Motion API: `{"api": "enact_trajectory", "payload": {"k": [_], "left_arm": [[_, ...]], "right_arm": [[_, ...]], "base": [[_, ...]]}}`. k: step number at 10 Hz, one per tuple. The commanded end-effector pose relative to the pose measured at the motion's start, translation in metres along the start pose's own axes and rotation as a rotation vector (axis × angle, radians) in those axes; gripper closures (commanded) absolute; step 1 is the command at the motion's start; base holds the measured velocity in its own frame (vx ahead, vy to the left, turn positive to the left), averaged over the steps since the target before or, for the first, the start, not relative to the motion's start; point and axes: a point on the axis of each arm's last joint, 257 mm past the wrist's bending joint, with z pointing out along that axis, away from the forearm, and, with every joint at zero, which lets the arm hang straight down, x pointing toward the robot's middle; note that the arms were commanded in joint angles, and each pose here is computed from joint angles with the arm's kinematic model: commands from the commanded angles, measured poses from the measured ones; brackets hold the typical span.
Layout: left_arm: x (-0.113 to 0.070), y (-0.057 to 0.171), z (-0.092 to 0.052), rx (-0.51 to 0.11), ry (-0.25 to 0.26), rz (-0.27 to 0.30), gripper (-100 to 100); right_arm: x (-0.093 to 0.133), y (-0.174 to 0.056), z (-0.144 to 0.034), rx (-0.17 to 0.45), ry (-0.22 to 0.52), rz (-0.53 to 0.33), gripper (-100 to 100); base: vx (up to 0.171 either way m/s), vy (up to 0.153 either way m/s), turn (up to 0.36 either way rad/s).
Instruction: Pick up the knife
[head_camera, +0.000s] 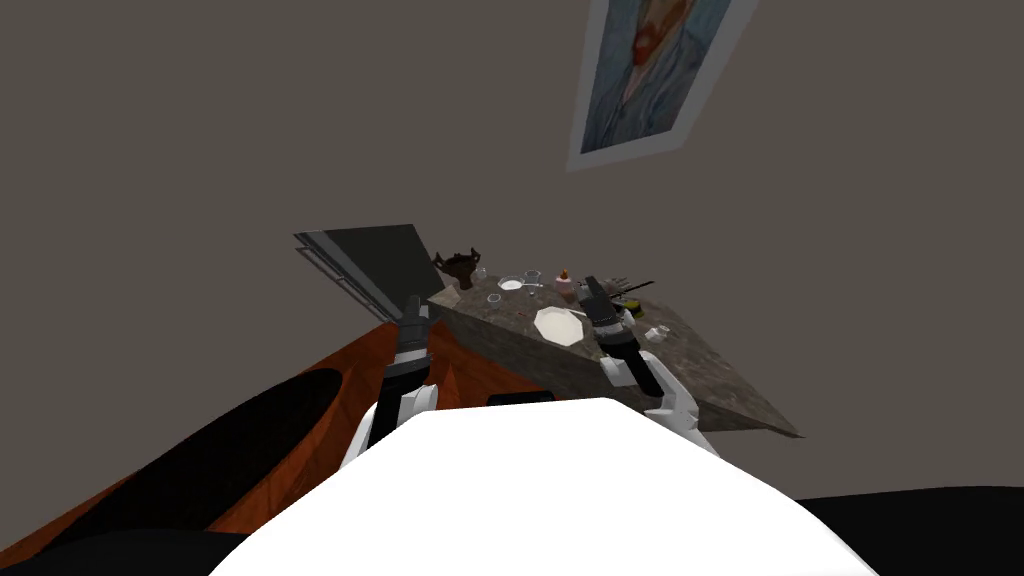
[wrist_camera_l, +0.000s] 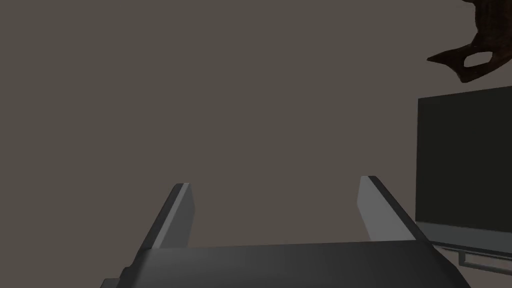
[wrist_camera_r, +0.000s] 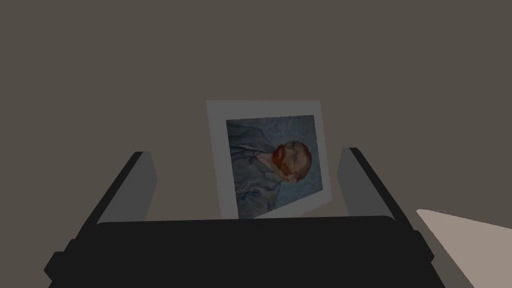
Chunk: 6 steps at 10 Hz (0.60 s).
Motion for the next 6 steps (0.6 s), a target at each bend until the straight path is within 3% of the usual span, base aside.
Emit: {"api": "enact_trajectory", "payload": {"k": [1,6], "left_arm": [[0.0,0.0,0.0,0.0,0.0,0.0,0],[0.0,0.0,0.0,0.0,0.0,0.0,0]], "right_arm": [[0.004,-0.003,0.001,-0.002,0.039,-0.02,-100],[0.021,-0.027,0.0,0.002,0.201,-0.103,-100]], "base": [[0.001,0.051,0.213],[0.007,0.04,0.336]]}}
